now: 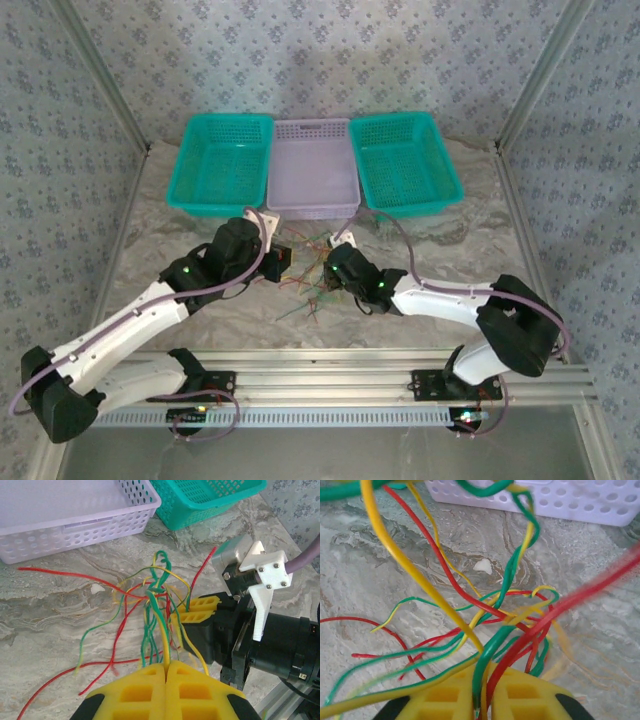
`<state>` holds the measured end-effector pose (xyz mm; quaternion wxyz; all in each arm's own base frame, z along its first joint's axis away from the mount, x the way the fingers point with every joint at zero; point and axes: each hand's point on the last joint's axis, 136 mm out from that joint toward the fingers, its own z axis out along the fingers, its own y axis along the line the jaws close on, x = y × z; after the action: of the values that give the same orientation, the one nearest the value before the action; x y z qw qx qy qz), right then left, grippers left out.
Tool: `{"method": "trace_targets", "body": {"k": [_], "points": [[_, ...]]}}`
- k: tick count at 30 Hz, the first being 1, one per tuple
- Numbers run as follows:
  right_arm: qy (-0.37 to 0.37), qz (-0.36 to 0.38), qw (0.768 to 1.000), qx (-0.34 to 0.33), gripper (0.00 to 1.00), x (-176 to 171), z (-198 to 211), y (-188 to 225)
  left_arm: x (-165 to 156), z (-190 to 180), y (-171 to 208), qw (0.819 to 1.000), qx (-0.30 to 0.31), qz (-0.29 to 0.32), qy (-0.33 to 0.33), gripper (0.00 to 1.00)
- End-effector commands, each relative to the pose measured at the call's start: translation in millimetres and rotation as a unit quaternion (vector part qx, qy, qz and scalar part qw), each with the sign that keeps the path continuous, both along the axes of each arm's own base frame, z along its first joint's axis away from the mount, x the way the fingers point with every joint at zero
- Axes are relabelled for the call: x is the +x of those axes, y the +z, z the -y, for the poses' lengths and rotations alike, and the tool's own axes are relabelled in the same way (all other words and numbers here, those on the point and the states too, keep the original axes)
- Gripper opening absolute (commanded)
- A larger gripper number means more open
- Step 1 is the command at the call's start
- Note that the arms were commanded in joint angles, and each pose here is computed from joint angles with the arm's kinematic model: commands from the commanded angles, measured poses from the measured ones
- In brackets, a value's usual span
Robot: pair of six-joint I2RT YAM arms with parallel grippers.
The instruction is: Untangle the cables
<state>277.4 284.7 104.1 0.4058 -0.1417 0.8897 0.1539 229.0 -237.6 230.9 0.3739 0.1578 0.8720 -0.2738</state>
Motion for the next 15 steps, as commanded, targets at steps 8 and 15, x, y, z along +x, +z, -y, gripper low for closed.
{"method": "trace_targets", "body": {"k": [8,15], "points": [[-0.127,-0.044,0.991,0.012,0.0,15.0,80.9,-13.8,-7.6,-25.6,58.0,0.998,-0.004,0.059,0.014,0.0],[-0.167,-0.074,0.982,0.037,0.0,19.4,115.3,-20.2,-15.4,-44.1,78.3,0.997,0.02,0.077,0.019,0.0]]}}
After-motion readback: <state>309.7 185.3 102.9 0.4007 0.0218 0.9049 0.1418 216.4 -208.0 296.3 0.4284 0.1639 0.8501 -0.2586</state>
